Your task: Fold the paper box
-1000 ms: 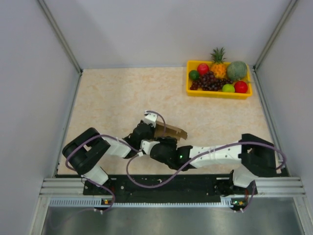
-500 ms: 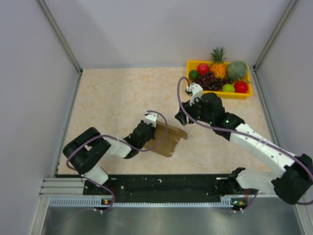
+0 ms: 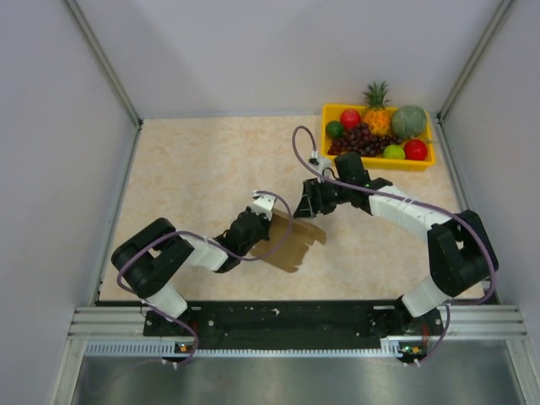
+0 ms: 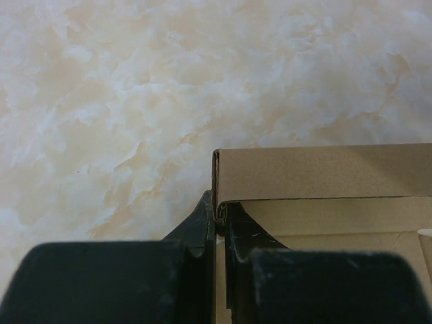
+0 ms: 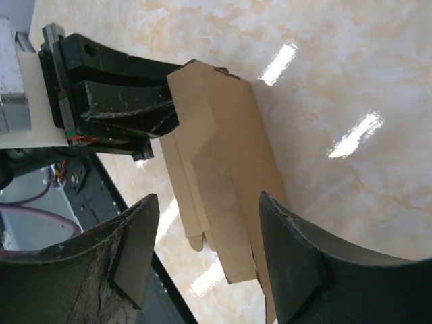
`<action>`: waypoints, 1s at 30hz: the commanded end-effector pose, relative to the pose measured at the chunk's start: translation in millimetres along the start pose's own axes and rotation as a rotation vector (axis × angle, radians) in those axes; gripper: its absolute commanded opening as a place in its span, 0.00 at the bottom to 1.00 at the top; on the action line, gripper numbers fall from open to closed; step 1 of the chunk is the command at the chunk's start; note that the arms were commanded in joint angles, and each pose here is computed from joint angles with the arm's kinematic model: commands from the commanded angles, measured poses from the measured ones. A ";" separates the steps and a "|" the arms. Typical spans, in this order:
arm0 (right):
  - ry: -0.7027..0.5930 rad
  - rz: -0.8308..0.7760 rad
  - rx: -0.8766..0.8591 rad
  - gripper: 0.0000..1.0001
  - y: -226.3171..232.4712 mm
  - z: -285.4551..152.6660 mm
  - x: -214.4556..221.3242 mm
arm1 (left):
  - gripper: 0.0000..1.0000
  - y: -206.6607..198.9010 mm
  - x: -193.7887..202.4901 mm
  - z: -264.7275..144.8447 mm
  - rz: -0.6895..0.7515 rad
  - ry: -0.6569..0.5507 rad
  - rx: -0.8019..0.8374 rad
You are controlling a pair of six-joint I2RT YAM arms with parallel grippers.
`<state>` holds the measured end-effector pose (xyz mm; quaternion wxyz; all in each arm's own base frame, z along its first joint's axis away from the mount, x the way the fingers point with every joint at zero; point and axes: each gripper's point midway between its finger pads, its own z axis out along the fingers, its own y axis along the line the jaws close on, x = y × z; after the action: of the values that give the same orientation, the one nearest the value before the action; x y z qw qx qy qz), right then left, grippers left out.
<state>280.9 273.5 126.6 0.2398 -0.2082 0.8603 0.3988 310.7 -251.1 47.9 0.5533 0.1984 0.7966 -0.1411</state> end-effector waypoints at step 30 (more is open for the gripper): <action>0.023 -0.272 0.003 0.58 22.3 29.3 -0.6 | 0.75 -39.5 -12.6 -86.6 -0.159 0.147 0.285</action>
<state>266.8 298.1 101.2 0.2501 -0.3094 0.8464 0.3539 262.0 -254.8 86.4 0.4940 0.2110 0.8109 -0.2322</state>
